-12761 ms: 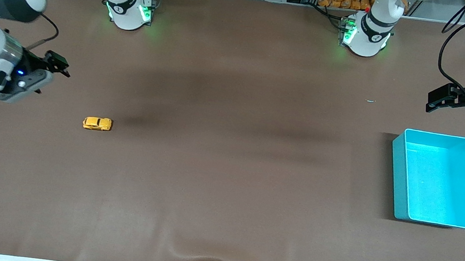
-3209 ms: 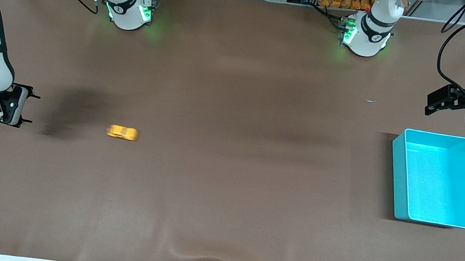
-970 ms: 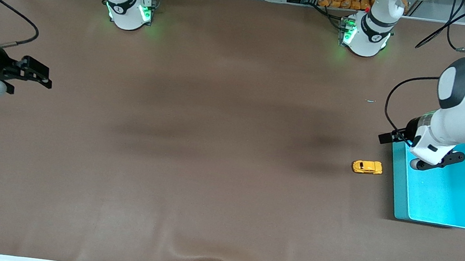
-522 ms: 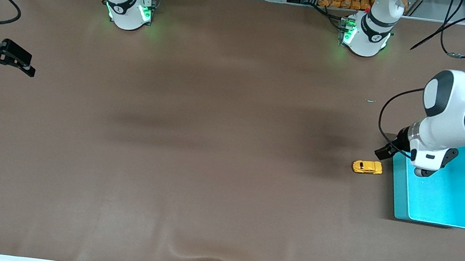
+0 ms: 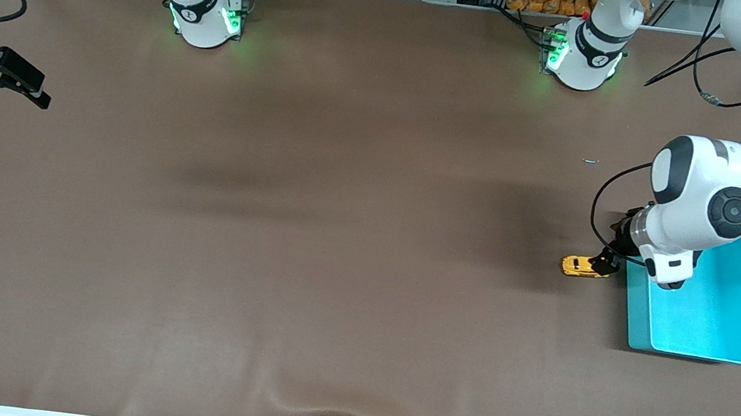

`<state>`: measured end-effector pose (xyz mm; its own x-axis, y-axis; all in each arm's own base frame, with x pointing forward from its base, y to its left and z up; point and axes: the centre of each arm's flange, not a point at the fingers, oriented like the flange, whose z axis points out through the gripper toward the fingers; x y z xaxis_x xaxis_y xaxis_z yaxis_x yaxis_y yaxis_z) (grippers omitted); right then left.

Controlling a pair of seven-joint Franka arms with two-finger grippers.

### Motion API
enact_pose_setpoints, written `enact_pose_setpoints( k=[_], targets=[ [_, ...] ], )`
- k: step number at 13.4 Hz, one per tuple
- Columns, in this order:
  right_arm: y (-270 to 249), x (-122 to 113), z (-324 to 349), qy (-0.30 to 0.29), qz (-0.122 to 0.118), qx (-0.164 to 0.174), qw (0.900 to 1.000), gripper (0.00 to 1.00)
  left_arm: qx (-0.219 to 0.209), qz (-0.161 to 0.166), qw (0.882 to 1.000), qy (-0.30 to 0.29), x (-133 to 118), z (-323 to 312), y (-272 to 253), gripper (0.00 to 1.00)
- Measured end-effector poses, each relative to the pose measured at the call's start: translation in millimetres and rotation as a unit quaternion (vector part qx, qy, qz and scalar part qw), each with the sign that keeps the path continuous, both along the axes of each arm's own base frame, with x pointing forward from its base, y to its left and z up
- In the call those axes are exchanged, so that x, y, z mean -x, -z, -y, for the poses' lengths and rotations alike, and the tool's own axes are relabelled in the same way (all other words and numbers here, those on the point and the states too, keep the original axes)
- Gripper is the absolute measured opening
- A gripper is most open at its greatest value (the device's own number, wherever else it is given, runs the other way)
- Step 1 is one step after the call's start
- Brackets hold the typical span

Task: Wind and store yellow beetle car
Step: 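Reach the left gripper to the car while the right gripper retracts, then close the left gripper on the yellow car and lift it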

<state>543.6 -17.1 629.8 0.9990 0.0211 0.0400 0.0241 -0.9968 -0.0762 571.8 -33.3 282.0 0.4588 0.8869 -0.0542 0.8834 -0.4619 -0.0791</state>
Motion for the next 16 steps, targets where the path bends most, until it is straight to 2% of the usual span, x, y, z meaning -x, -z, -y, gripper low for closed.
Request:
enact_pose_setpoints(
  k=[2, 4, 6, 9, 12, 16],
  targets=[
    [-4.5, 0.4, 1.5, 0.002, 0.003, 0.000, 1.000, 1.00, -0.003, 0.016, 0.998, -0.064, 3.9, -2.5, 16.3, 1.00],
    [-7.4, 2.2, 1.9, 0.002, 0.000, 0.001, 1.000, 1.00, -0.005, 0.036, 0.990, -0.139, 0.9, -5.9, 25.4, 1.00],
    [-8.4, 4.2, 2.1, 0.002, -0.005, 0.000, 1.000, 1.00, -0.005, 0.044, 0.982, -0.182, -0.6, -6.7, 36.2, 1.00],
    [-9.4, 4.7, 3.6, 0.003, -0.006, 0.003, 1.000, 1.00, -0.005, 0.043, 0.979, -0.200, 0.7, -6.7, 50.9, 1.00],
    [-9.1, 6.9, 8.8, 0.004, -0.015, 0.023, 1.000, 1.00, -0.007, 0.035, 0.979, -0.201, 4.5, -7.3, 70.9, 1.00],
    [-11.8, 7.9, 13.5, 0.007, -0.015, 0.026, 1.000, 1.00, -0.006, 0.041, 0.978, -0.205, 4.2, -11.5, 94.0, 1.00]
  ],
)
